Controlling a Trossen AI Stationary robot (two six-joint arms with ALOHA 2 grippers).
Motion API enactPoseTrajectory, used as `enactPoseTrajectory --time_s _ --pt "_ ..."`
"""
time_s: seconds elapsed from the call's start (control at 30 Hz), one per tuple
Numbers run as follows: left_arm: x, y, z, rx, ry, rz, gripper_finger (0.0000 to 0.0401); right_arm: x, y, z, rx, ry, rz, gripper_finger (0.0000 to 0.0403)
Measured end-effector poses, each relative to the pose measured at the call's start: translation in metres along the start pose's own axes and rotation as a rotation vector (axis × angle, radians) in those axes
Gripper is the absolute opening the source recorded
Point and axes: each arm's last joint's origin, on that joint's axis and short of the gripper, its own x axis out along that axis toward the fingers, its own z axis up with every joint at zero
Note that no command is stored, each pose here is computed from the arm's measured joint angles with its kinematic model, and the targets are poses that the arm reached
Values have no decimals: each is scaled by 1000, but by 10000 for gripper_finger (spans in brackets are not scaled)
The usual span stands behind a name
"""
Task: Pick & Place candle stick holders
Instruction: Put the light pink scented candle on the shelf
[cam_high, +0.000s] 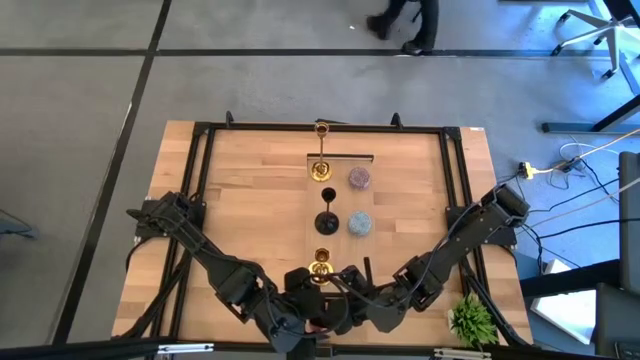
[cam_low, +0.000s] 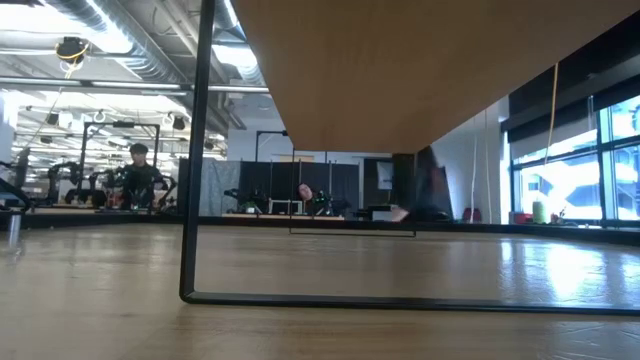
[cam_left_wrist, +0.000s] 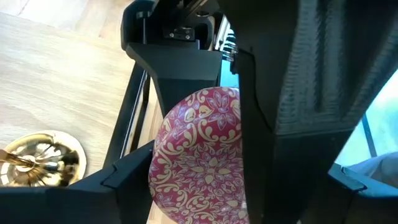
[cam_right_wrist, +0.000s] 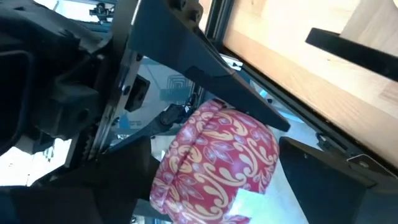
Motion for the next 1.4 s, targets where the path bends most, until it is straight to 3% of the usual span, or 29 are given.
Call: enactPoseTrajectory --time_s 0.17,0.47,0.63,0.8,0.93,1.2,1.4 --pt "0 0 0 0 -2 3 290 0 0 0 -1 16 -5 319" --pt "0 1 -2 31 -2 32 290 0 -1 1 47 21 -13 183" --pt "-2 -2 -4 36 4 13 292 0 -1 0 41 18 -16 181" --pt "-11 -6 -9 -2 65 -41 336 0 -1 -1 -41 30 -10 167" --pt "-20 -13 -21 -14 137 -61 349 -3 1 -2 -59 32 3 167" --pt "-32 -9 -44 -65 235 93 336 -17 6 -4 -63 6 5 167" --pt "-42 -18 -58 -86 217 116 333 -68 7 -7 -114 -44 -102 167"
